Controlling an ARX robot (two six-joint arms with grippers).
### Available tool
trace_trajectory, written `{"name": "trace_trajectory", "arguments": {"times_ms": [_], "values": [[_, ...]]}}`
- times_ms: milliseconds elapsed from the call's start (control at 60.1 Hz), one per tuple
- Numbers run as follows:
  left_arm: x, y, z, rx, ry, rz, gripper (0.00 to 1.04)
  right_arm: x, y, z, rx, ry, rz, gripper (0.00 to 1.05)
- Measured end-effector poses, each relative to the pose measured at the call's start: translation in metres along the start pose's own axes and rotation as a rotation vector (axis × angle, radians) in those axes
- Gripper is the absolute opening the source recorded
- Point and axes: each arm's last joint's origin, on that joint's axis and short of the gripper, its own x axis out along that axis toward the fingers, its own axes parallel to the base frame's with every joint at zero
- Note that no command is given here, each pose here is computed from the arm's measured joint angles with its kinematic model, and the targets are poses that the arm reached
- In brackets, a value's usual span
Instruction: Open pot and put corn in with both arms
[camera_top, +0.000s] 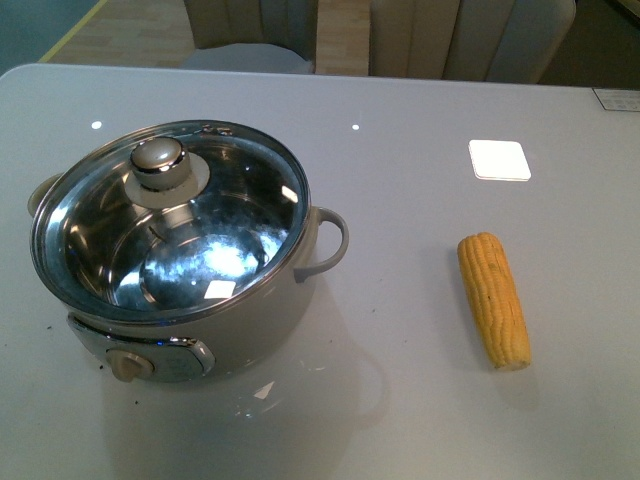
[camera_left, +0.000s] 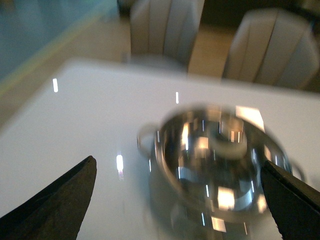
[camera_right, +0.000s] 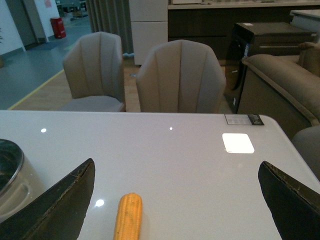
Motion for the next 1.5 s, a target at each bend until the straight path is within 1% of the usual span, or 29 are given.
{"name": "trace_trajectory", "arguments": {"times_ms": [50, 100, 216, 333, 482, 582, 682, 798, 914, 1114, 1496], "values": [[0.001, 0.001, -0.001, -0.026, 0.091, 0.007, 0.98, 0.000, 0.000, 0.000, 0.000, 0.000, 0.000, 0.96], [0.003, 0.003, 0.003, -0.038, 0.105, 0.001, 0.98, 0.000, 0.000, 0.000, 0.000, 0.000, -0.001, 0.96], [0.009, 0.004, 0.023, -0.008, 0.050, -0.022, 0.98, 0.000, 0.000, 0.000, 0.000, 0.000, -0.001, 0.96], [0.028, 0.000, 0.043, 0.067, 0.006, -0.055, 0.98, 0.000, 0.000, 0.000, 0.000, 0.000, -0.001, 0.96], [0.070, -0.012, 0.063, 0.166, -0.051, -0.127, 0.98, 0.000, 0.000, 0.000, 0.000, 0.000, -0.001, 0.96], [0.101, -0.020, 0.070, 0.226, -0.081, -0.149, 0.98, 0.000, 0.000, 0.000, 0.000, 0.000, -0.001, 0.96], [0.137, -0.026, 0.069, 0.279, -0.081, -0.164, 0.98, 0.000, 0.000, 0.000, 0.000, 0.000, -0.001, 0.96], [0.185, -0.031, 0.066, 0.289, -0.034, -0.175, 0.98, 0.000, 0.000, 0.000, 0.000, 0.000, -0.001, 0.96], [0.218, -0.041, 0.067, 0.294, -0.009, -0.200, 0.98, 0.000, 0.000, 0.000, 0.000, 0.000, -0.001, 0.96], [0.239, -0.054, 0.062, 0.305, 0.005, -0.224, 0.98, 0.000, 0.000, 0.000, 0.000, 0.000, -0.001, 0.96], [0.250, -0.062, 0.033, 0.293, 0.048, -0.234, 0.98, 0.000, 0.000, 0.000, 0.000, 0.000, -0.001, 0.96]]}}
